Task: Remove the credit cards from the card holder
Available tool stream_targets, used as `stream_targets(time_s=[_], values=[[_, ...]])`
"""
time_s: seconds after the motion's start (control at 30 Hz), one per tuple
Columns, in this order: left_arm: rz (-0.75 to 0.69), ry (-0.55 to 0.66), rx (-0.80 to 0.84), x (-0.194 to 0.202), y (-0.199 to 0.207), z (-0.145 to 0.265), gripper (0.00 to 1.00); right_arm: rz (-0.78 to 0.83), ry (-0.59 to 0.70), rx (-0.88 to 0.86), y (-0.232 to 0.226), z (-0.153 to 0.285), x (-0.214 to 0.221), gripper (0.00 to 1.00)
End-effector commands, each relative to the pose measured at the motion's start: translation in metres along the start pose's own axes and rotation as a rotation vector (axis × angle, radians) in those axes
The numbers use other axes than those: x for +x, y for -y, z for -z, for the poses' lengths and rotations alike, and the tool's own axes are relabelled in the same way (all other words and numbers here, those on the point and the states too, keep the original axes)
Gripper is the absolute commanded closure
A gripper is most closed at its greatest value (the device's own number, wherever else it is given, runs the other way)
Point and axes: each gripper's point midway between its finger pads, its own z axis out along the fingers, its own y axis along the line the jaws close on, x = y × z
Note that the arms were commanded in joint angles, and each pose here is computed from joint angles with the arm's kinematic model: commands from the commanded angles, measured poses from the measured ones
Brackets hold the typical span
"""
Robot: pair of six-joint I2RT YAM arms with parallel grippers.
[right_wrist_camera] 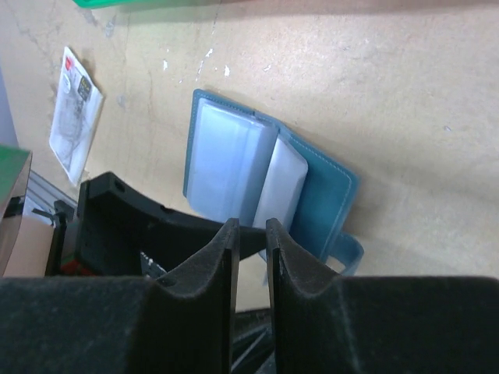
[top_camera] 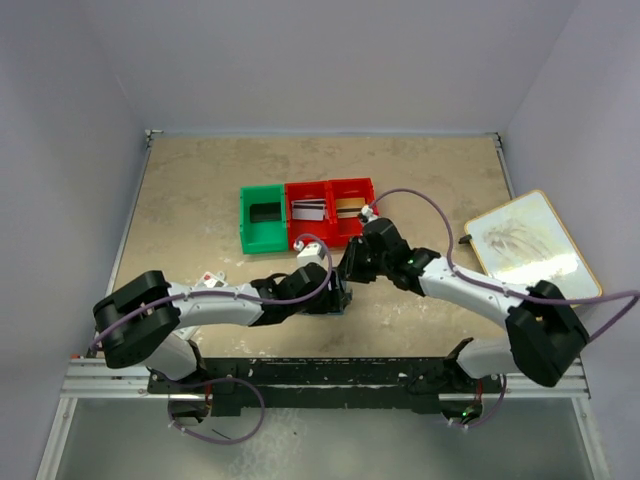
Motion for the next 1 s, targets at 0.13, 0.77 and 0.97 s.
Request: stream_targets(time_s=[0.13,0.77,0.97], values=[[-0.013,-0.030,0.105,0.005,0.019,0.005,0.42,0.088,-0.073,-0.148,-0.033,-0.025,-0.001,0.77],[-0.074,0.260,-0.191,-0.061,-0.040,0.060,0.37,0.077,-0.199,0.075,0.035,-0.050,0.041,0.77],[-0.045,0.177,-0.211,-0.040,-0.051,0.043,0.37,0.066,-0.203,0.078,0.036,-0.053,0.042,0.77]])
